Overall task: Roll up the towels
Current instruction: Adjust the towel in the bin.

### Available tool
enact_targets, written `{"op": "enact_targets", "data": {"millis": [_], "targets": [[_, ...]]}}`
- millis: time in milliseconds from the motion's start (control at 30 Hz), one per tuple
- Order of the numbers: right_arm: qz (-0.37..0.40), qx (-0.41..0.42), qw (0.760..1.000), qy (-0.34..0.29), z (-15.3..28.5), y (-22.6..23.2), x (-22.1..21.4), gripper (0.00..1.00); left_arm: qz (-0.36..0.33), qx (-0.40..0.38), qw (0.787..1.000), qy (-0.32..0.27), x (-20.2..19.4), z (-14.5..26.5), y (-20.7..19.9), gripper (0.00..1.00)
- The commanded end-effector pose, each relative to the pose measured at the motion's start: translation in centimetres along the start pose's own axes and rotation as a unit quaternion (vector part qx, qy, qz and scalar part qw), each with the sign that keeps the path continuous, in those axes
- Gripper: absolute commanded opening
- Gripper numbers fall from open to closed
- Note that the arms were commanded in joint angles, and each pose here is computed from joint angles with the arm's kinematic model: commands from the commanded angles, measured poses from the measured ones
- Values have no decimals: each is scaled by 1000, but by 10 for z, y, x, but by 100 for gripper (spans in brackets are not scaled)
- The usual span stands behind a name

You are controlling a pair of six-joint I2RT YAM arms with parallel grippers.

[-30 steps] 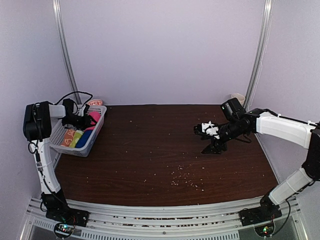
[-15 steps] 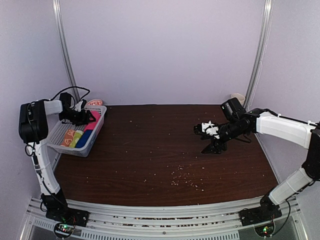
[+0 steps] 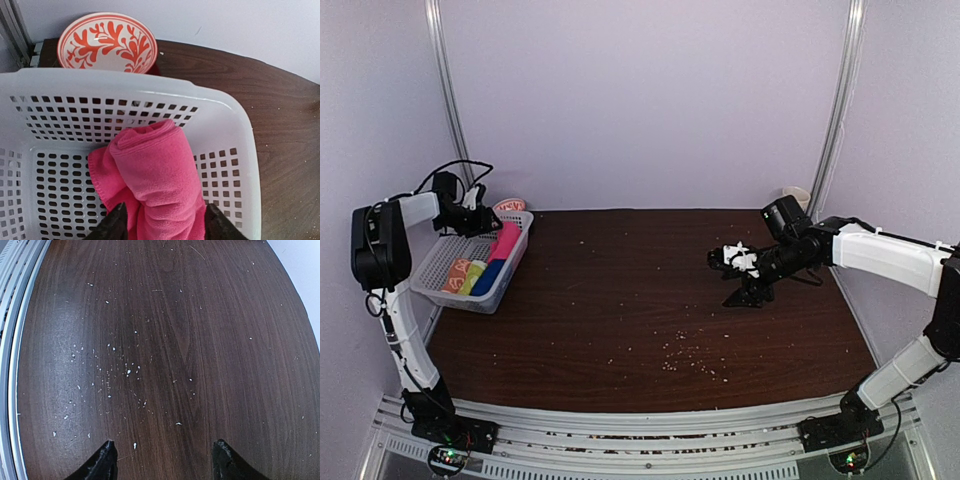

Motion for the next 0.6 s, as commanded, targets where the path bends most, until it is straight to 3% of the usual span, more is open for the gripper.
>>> {"op": "enact_targets", "data": {"millis": [0,133,367,567], "targets": [[7,-1,1000,-1,2,-2,5,65,-5,-14,1000,-19,13,-7,-2,46],[7,0,1000,0,1,-2,5,65,-7,-15,1000,-14,9,-17,2,43],[4,2,1000,6,-2,-3,2,65,-13,-10,1000,-15,14,-31,11,27],[2,5,1000,11,-6,-3,-2,65,-15,28,999,20,-1,-52,31,15]]}}
Point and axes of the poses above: each gripper's point midway between its finger pads, its own z axis back along the fingers, its own y axis along the line the jaws close on, x = y × z, the point moved 1 cm from there along z, back along the fingers, and after that the axes turned 4 degrees about -z, right-handed, at the moved point
